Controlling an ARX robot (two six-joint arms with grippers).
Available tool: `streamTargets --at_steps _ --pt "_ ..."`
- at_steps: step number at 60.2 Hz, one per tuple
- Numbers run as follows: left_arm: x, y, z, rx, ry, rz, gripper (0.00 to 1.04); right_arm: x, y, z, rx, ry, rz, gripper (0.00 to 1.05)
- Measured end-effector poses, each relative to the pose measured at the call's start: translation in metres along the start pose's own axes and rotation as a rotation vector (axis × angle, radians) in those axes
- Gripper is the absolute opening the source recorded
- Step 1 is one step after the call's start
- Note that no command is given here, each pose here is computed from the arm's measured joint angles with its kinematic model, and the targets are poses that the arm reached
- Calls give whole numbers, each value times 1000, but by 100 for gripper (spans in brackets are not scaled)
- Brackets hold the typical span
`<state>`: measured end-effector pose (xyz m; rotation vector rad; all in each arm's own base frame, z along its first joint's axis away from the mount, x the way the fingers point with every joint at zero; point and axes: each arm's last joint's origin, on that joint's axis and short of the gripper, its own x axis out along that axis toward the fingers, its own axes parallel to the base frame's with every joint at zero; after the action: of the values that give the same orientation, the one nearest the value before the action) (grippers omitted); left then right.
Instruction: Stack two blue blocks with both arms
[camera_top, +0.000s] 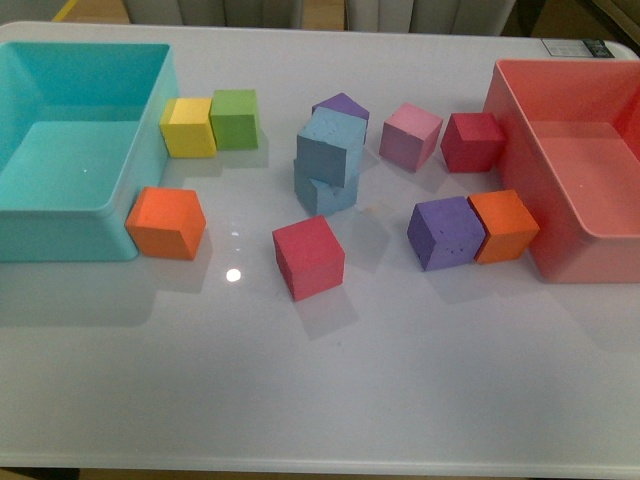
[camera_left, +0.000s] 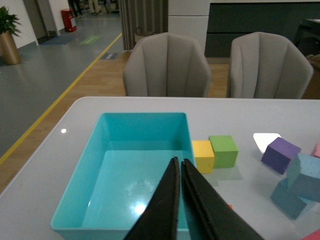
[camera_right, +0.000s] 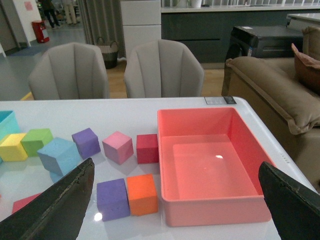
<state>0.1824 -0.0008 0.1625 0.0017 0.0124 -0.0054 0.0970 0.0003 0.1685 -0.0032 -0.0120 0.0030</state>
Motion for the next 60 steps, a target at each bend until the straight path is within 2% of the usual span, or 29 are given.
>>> streamTargets --at_steps 32,60 --pt "-44 0 3 0 -10 1 2 0 0 0 0 0 0 96" --pt "-62 0 8 0 -28 1 2 0 0 0 0 0 0 96"
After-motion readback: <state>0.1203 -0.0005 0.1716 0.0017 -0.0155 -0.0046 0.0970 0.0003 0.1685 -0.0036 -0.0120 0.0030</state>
